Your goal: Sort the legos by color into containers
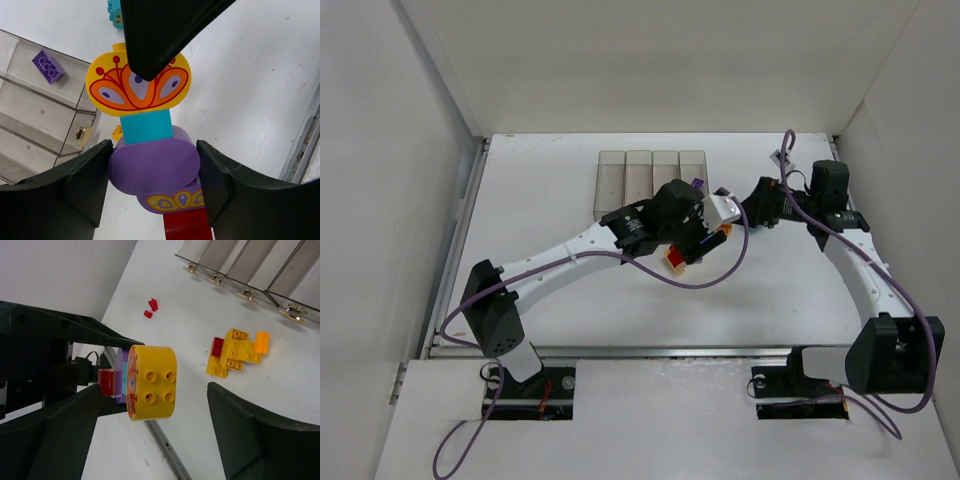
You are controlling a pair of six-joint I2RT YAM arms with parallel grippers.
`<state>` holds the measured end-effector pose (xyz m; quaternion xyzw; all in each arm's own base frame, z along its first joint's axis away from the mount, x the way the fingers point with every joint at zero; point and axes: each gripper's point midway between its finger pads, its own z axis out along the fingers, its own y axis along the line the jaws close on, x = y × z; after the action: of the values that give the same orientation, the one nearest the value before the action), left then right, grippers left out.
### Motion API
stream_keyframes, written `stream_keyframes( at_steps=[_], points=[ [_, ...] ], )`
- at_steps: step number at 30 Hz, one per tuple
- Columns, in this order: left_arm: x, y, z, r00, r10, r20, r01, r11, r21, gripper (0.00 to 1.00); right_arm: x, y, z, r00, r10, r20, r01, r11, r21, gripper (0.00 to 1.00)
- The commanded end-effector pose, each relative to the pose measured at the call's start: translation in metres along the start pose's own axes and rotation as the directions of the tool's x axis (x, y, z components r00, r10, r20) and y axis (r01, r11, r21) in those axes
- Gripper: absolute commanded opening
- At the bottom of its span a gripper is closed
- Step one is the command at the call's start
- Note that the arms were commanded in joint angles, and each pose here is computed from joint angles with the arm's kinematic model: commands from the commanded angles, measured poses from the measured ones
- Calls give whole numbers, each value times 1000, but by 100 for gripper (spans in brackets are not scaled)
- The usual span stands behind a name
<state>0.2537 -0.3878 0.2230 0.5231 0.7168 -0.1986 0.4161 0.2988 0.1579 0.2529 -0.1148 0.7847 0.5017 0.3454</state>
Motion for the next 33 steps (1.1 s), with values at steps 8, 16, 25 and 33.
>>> stream_keyframes(
  at_steps=[8,16,25,33],
  points=[
    [-40,9,-17,992,-6,124,11,999,-37,0,1,-3,13,1000,-9,-6,8,999,-36,88],
    [-39,9,-13,992,-17,124,22,999,-35,0,0,-1,15,1000,-9,-17,8,998,-64,56],
    [-33,16,-10,994,-30,101,38,996,-76,0,-2,2,14,1000,-17,-16,16,997,-75,2],
    [11,16,-12,994,-108,9,109,991,-80,0,-7,0,8,1000,-24,16,24,999,-24,0]
  ],
)
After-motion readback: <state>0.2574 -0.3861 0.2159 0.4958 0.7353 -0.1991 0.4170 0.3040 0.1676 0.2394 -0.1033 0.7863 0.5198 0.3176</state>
